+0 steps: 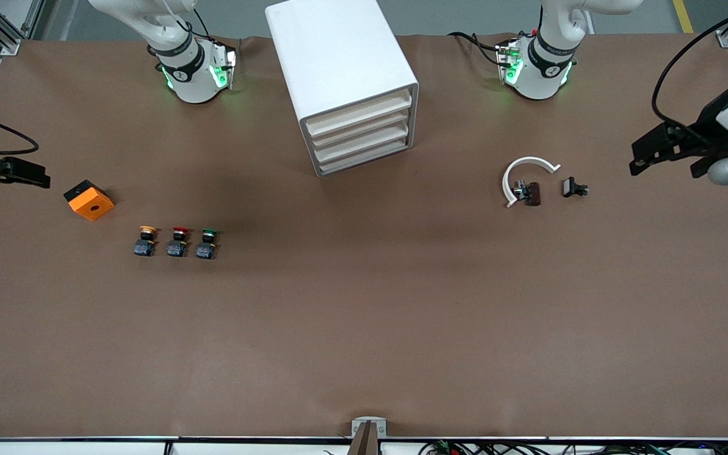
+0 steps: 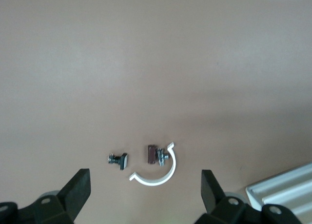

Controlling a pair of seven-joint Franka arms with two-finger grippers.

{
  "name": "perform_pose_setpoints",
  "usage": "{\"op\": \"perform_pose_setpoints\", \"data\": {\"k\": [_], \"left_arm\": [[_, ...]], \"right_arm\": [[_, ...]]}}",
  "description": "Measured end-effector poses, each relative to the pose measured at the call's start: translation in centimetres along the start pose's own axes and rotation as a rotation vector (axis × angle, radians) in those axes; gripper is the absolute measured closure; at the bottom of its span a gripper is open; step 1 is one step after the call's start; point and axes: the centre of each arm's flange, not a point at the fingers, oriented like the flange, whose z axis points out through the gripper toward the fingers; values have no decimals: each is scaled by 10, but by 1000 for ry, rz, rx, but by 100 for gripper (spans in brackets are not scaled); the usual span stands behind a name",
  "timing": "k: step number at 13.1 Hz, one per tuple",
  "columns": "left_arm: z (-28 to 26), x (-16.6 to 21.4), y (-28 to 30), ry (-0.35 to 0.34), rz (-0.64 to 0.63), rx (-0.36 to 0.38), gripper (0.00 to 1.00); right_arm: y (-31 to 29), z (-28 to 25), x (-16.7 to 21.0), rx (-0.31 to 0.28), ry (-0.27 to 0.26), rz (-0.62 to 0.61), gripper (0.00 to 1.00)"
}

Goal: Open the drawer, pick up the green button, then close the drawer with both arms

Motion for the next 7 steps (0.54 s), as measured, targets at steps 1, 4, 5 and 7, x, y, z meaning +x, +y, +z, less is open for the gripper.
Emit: {"op": "perform_pose_setpoints", "data": {"k": [1, 4, 5, 7], "left_arm": [[3, -1, -5, -15, 1, 0, 0], [18, -3, -25, -51, -10, -3, 0], [20, -4, -21, -55, 2, -4, 0], [22, -3, -5, -53, 33, 27, 0]], "right_arm": [[0, -3, -2, -4, -5, 1, 0], [2, -17, -8, -7, 8, 6, 0], [4, -24, -10, -8, 33, 10, 0], [17, -32, -16, -5, 59, 31, 0]]}}
